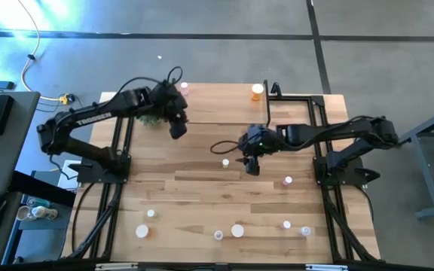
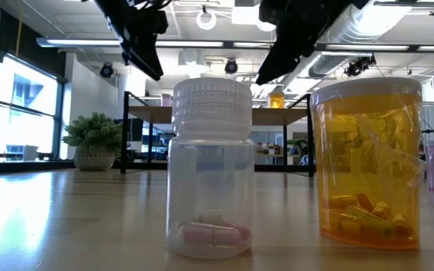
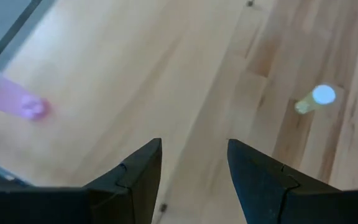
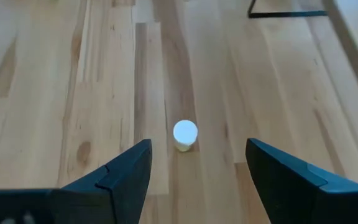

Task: Pick and place medicine bottles onto shelf by color
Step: Put the middle yellow pill bottle on the shelf

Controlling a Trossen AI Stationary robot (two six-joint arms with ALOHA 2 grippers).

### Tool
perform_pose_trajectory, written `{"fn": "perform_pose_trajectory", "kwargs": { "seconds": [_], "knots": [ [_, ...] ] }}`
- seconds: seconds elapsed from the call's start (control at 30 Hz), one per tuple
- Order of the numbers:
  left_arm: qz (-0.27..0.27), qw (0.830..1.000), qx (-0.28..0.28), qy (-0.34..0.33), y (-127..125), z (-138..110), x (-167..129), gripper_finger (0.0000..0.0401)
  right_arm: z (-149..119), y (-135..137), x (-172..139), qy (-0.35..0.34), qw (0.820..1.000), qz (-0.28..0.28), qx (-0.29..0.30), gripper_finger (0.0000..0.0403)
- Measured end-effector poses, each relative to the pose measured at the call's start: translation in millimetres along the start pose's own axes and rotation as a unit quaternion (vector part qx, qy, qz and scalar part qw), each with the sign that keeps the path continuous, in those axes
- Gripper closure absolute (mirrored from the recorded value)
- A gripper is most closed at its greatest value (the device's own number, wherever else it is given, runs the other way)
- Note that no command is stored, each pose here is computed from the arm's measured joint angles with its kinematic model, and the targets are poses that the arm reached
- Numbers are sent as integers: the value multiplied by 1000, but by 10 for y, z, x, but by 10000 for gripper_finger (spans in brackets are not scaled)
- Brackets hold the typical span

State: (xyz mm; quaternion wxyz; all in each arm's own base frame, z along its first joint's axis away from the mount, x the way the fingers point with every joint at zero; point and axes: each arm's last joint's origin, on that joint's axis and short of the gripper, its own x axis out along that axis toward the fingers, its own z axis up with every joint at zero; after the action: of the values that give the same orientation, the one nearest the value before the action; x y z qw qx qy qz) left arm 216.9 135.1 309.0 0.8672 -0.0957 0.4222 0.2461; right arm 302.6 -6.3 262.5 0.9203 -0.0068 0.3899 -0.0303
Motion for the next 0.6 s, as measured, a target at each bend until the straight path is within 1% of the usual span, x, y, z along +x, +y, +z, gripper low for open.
{"fn": "perform_pose_trajectory", "kwargs": {
  "seconds": [0.2, 0.33, 0.47, 0.6],
  "knots": [
    [-21, 999, 4, -33, -174, -202, 57, 227, -11, 48, 259, 6, 1000, 4, -17, 150],
    [-37, 999, 15, -25, -287, -335, 83, 227, -15, 90, 446, 0, 1000, 9, -21, 150],
    [-49, 999, 14, -11, -375, -438, 113, 227, -45, 144, 619, 3, 999, 14, -34, 150],
    [-55, 998, 19, -7, -453, -479, 119, 227, -90, 159, 753, 13, 999, 15, -37, 150]
  ]
}}
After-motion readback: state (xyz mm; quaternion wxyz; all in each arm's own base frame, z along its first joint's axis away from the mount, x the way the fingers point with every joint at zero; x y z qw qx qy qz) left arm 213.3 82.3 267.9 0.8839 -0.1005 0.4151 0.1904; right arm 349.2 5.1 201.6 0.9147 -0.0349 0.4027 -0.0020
